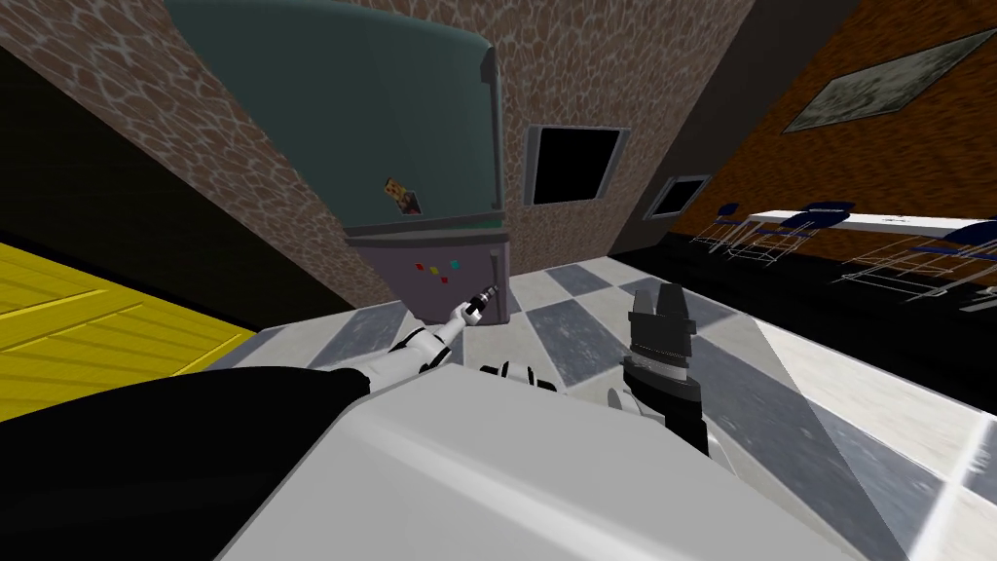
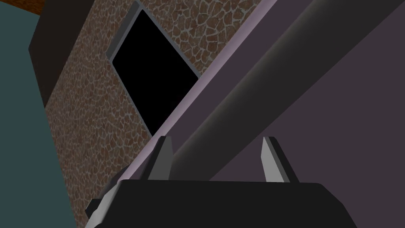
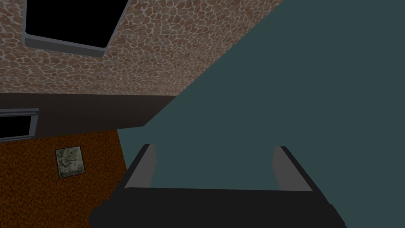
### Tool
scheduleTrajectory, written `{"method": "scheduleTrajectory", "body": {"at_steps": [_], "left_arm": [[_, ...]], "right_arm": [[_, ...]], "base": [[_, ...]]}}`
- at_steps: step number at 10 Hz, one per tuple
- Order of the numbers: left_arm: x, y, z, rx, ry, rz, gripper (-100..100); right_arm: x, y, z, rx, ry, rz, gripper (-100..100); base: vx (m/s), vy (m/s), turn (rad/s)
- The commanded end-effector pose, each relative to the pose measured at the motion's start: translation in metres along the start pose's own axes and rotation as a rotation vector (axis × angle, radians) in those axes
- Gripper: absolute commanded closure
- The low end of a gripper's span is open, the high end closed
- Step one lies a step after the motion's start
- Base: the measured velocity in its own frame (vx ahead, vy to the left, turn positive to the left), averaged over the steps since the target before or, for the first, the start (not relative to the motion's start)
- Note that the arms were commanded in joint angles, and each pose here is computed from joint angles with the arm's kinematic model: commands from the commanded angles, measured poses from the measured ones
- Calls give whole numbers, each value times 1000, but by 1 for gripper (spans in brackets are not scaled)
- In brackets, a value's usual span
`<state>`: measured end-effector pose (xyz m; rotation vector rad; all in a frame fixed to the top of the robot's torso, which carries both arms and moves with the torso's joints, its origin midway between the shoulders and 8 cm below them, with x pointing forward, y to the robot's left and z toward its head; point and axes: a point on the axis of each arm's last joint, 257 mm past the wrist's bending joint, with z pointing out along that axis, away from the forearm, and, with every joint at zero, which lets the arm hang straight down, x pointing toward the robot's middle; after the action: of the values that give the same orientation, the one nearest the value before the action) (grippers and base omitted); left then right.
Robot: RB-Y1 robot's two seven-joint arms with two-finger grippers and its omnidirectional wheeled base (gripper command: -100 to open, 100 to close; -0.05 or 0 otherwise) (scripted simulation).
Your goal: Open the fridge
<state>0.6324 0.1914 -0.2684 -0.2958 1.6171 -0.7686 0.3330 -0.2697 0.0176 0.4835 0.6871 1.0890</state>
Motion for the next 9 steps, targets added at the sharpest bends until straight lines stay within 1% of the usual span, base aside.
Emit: {"method": "scheduleTrajectory", "body": {"at_steps": [1, 2, 3, 4, 5, 7, 8, 9], "left_arm": [[13, -9, 0, 22, 27, 1, 100], [20, -20, 2, 48, 44, 2, 100], [20, -20, 2, 48, 44, 2, 100], [26, -31, 3, 74, 61, 2, 100], [26, -31, 3, 74, 61, 2, 100], [41, -52, 5, 125, 96, 3, 100], [41, -52, 5, 125, 96, 3, 100], [48, -63, 5, 150, 114, 2, 100]], "right_arm": [[0, 0, 0, 0, 0, 0, 0], [0, 0, 0, 0, 0, 0, 0], [0, 0, 0, 0, 0, 0, 0], [0, 0, 0, 0, 0, 0, 0], [0, 0, 0, 0, 0, 0, 0], [0, 0, 0, 0, 0, 0, 0], [0, 0, 0, 0, 0, 0, 0], [0, 0, 0, 0, 0, 0, 0]], "base": [[-179, 118, -60], [-242, 166, -97], [-228, 173, -57], [-239, 193, -76], [-229, 179, -66], [-252, 190, -73], [-223, 156, -53], [-252, 164, -55]]}}
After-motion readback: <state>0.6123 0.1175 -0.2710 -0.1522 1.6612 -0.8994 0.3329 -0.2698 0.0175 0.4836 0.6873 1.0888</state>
